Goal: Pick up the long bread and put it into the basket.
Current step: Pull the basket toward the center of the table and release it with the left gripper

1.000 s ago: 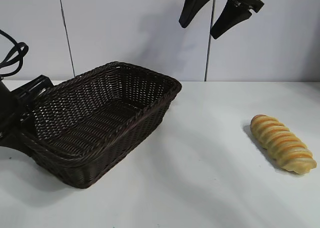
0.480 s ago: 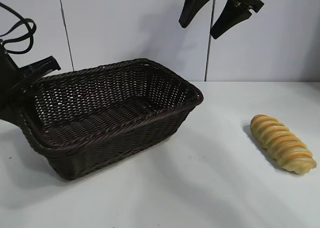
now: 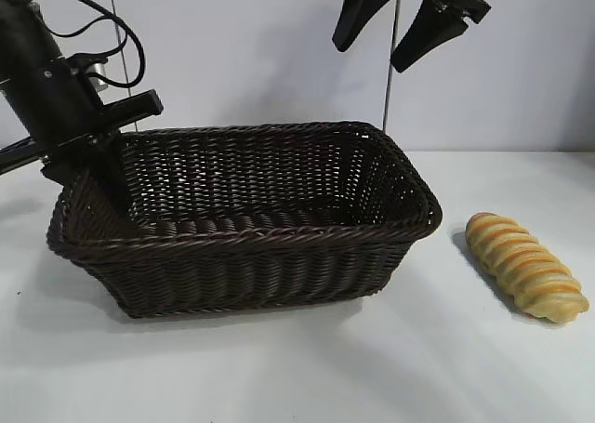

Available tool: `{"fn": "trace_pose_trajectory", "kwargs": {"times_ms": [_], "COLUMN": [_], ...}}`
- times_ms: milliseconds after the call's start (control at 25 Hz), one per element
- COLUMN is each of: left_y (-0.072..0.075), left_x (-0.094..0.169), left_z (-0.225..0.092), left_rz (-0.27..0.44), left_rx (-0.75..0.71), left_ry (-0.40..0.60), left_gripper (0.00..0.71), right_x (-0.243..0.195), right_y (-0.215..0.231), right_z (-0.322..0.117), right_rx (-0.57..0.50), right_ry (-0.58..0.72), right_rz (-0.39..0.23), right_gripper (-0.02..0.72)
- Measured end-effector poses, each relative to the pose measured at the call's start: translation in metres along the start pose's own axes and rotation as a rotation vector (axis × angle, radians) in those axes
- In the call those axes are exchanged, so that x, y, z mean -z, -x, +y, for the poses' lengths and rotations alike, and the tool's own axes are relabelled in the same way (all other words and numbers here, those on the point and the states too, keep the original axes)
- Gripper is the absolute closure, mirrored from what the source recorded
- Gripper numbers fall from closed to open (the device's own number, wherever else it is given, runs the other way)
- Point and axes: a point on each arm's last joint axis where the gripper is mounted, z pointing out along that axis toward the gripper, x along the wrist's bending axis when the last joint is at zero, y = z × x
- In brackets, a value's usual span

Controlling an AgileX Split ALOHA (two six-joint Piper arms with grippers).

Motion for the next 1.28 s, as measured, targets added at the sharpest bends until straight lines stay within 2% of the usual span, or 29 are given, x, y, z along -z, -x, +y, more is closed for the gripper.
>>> {"fn": "trace_pose_trajectory", "kwargs": {"times_ms": [720,840,960,1040,1160,1280], "left_y": [-0.001,0.001,0.001,0.003,0.006,0.011], "left_x": [-0.002,-0.002,-0.002,0.001,0.009,0.026], "left_z": [0.003,0.004,0.004,0.005,0.007,0.006], "left_rz": [-0.012,-0.027,-0.033,-0.036,-0.037,-0.014], "left_rx": [-0.063,-0.053,-0.051,-0.056,-0.072,-0.105], "left_ry": [0.016,0.025,0.027,0.026,0.033,0.061], "left_gripper": [0.599,0.492,0.294,0.219,0.179,0.168], "right_x": [0.000,0.000,0.000,0.000,0.000,0.000], "right_y": [0.000,0.000,0.000,0.000,0.000,0.000], "right_z": [0.000,0.000,0.000,0.000,0.000,0.000], "right_rx": [0.000,0.000,0.000,0.000,0.000,0.000], "right_ry": [0.000,0.000,0.000,0.000,0.000,0.000], "right_rz": [0.000,0.000,0.000,0.000,0.000,0.000], "right_gripper": [0.146,0.146,0.146,0.146,0.146,0.146]}}
